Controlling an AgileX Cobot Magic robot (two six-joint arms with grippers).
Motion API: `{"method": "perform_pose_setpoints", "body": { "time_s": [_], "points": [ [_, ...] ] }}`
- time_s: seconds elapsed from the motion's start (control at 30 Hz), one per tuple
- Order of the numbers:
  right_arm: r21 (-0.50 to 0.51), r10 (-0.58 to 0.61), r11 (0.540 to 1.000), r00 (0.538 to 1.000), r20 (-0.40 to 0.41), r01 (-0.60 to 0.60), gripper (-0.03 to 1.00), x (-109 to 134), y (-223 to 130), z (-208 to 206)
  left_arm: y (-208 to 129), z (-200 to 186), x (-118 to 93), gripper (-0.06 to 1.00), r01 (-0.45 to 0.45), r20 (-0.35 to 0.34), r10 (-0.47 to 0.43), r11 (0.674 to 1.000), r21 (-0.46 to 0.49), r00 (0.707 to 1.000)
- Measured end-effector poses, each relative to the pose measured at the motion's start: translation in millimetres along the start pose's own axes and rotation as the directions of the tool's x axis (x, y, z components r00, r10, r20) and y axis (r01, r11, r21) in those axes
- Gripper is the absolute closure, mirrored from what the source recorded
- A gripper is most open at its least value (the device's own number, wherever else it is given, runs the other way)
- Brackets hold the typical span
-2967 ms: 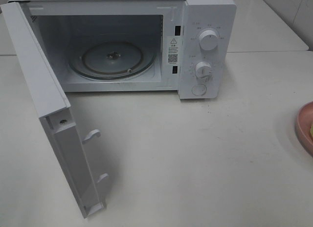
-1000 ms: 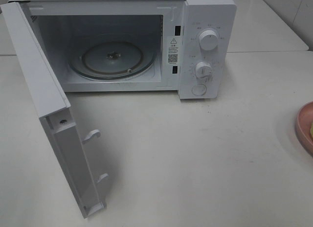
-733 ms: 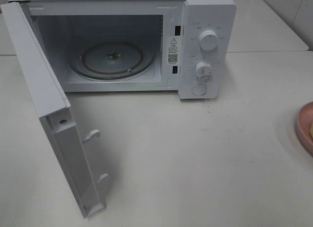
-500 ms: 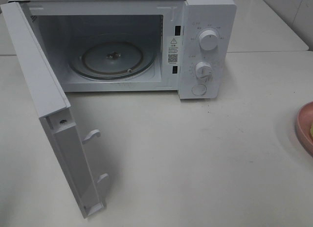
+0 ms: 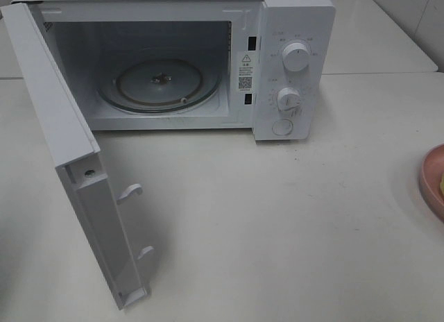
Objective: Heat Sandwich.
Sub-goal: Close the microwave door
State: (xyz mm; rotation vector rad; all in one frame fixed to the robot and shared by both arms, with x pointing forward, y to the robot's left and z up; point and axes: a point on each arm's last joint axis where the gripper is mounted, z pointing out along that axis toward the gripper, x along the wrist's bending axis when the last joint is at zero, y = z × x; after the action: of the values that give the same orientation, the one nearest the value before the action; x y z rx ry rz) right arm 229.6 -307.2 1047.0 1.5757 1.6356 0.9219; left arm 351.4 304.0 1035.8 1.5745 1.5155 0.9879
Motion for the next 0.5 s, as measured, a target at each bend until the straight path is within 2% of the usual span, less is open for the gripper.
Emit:
{"method": "perform_pose_setpoints", "body": {
  "time_s": [0.13, 0.2, 0.5],
  "points": [
    [0.0, 0.0, 1.0, 1.0, 0.0, 0.0, 0.2, 0, 0, 0, -8, 13, 2, 0.94, -0.031, -0.019, 0.031, 0.999, -0.029, 0.999],
    [0.0, 0.0, 1.0, 1.0, 0.0, 0.0, 0.2, 0, 0, 0, -13, 23, 3, 0.94, -0.048, -0.044, 0.045, 0.996, -0.081, 0.998],
    [0.0, 0.0, 1.0, 1.0, 0.0, 0.0, 0.2, 0, 0, 0, -14, 46, 8, 0.94, -0.054, -0.103, 0.032, 0.976, -0.212, 0.994]
  ]
}}
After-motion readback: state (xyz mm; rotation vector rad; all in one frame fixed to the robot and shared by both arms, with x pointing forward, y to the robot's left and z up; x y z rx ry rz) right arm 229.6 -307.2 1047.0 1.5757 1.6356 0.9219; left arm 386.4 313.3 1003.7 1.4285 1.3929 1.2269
